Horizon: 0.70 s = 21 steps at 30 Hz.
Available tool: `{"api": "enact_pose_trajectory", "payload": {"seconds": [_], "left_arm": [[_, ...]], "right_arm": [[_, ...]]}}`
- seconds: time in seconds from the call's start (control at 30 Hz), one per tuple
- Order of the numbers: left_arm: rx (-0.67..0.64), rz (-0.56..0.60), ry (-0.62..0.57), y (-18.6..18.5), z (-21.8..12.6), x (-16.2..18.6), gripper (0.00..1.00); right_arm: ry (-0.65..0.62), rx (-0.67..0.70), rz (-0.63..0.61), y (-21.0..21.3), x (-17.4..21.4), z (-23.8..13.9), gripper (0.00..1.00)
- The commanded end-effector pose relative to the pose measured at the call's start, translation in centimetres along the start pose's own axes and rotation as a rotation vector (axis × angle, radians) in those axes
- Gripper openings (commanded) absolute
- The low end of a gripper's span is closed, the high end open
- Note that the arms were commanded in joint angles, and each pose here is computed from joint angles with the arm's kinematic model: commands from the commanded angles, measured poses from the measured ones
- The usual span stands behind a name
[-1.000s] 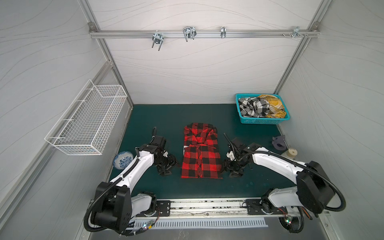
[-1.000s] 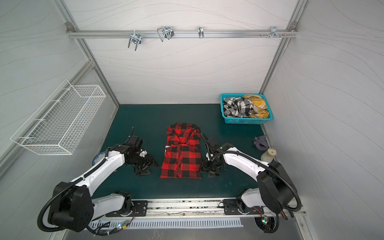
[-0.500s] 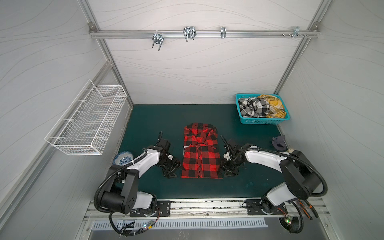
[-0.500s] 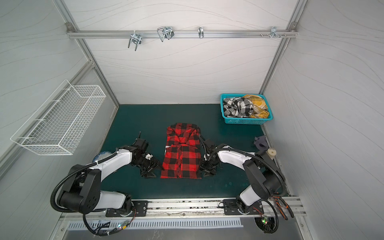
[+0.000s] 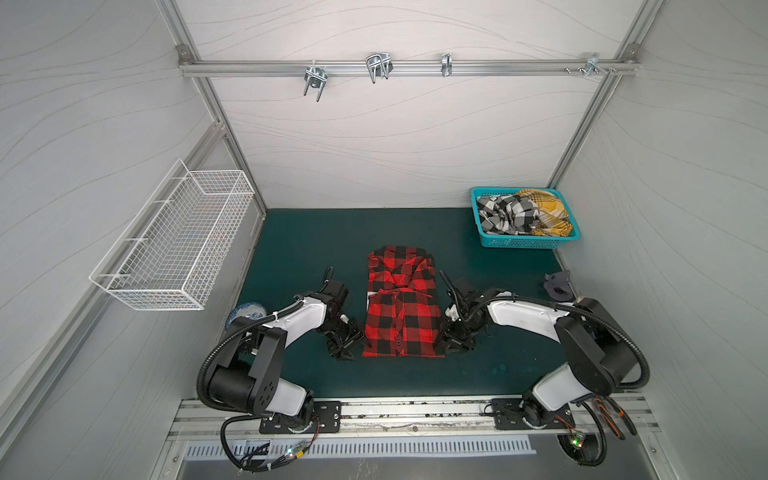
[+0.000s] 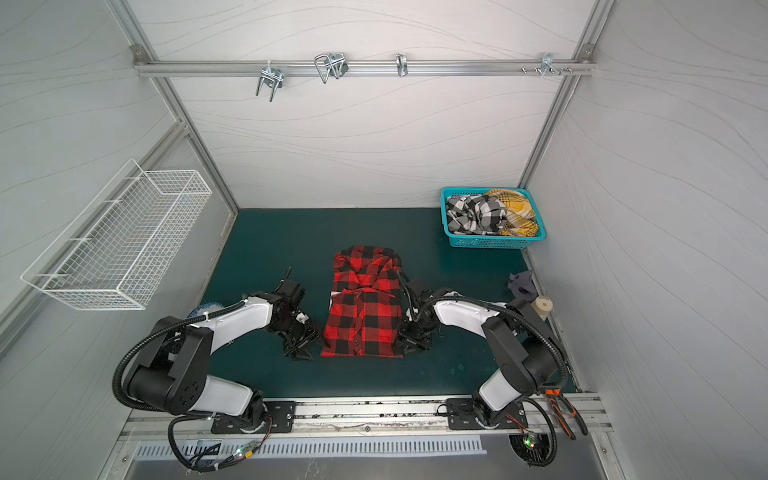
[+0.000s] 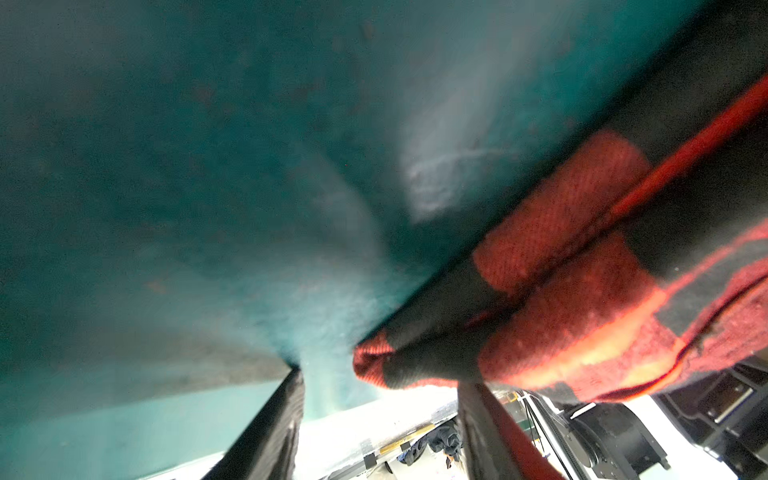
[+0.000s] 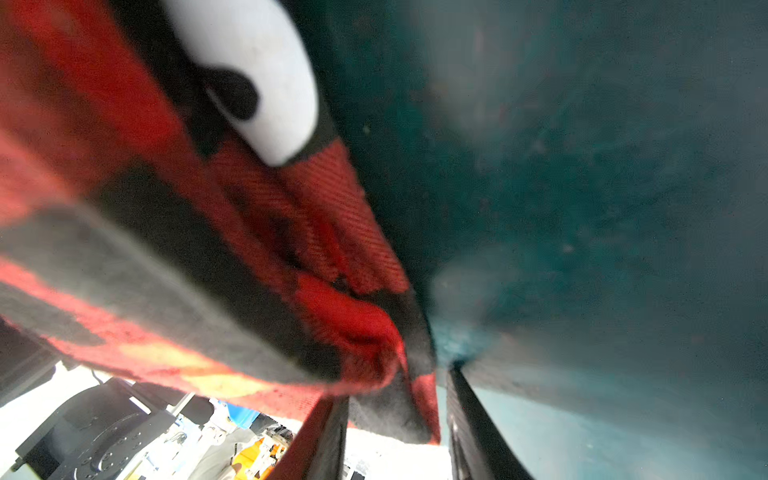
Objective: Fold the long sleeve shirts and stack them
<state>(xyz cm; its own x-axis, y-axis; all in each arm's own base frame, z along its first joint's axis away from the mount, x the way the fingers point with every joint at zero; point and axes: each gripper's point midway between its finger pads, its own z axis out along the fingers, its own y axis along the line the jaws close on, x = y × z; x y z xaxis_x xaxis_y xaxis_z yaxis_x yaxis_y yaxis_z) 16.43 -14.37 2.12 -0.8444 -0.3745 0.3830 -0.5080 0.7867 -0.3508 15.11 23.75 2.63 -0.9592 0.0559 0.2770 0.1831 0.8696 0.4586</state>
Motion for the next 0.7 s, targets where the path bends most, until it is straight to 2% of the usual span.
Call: {"api": "enact_pose_trajectory", "payload": {"seconds": [0.0,0.13,0.27,0.4,0.53,0.67], "left_arm": [[-0.058,0.006,-0.028,0.7,0.8,-0.9,0.6],[-0.004,0.031,-0.041,-0.7,0.9,-1.6,0.62],[0.028,0.064,-0.106,-1.6,0.0,-2.3,0.64],[-0.014,0.072,-0.17,-1.2,-0.5,-2.9,0.64],[-0.078,0.08,-0.189,-0.7,0.1,-2.9,0.57],[-0.137,0.102,-0.214,-0.7,0.7,-3.1,0.46]], "right_arm": [[0.02,0.031,0.036,-0.8,0.4,0.7,0.4],[0.019,0.036,0.034,-0.8,0.3,0.8,0.38],[0.018,0.04,0.036,-0.9,0.3,0.7,0.36],[0.008,0.039,0.041,-1.1,0.1,0.4,0.35],[0.0,0.036,0.044,-1.1,-0.1,0.2,0.34],[-0.003,0.037,0.044,-1.2,-0.2,0.3,0.33]]}}
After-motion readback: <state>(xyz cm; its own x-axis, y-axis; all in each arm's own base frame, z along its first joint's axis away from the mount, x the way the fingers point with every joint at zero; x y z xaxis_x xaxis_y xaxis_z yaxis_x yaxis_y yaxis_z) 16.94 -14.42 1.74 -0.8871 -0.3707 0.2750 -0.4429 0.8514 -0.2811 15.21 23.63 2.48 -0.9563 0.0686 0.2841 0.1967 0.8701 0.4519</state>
